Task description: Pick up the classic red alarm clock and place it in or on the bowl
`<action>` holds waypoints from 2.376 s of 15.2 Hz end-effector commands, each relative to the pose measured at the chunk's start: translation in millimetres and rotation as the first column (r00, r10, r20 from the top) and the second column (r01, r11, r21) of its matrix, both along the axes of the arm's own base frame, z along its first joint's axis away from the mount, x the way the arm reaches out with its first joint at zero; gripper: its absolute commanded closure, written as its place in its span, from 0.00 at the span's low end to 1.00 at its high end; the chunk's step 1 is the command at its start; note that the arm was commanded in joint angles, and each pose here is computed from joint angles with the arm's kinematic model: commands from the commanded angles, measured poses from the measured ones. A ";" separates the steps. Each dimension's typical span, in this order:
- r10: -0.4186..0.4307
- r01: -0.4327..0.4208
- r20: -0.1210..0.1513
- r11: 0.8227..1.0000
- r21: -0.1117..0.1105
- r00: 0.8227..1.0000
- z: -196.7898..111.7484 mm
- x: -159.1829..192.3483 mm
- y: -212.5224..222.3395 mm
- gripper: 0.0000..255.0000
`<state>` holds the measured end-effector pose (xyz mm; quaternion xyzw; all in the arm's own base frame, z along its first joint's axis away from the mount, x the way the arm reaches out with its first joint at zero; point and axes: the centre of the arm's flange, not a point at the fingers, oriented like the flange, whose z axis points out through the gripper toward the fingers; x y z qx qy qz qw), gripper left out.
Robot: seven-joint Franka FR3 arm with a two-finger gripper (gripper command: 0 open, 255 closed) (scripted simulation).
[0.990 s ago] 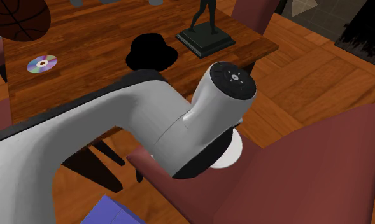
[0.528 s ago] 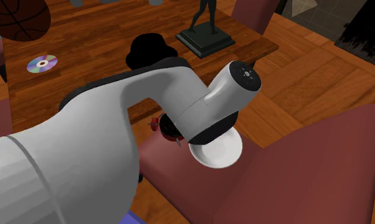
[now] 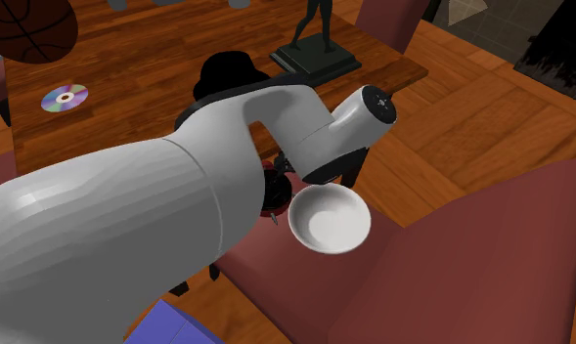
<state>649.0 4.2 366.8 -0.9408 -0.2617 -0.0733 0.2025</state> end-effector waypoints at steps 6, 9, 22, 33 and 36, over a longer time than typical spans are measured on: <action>0.012 -0.012 0.003 1.000 0.010 1.000 -30.9 6.2 17.3 0.00; 0.012 -0.012 0.003 1.000 0.010 1.000 -38.4 6.4 20.8 0.00; 0.009 -0.009 0.003 1.000 0.009 1.000 -46.8 1.7 9.1 1.00; 0.034 -0.034 0.036 0.999 0.000 0.999 -12.2 3.8 38.0 0.00; 0.088 -0.088 0.059 0.996 -0.005 0.994 -5.2 -5.3 75.9 0.00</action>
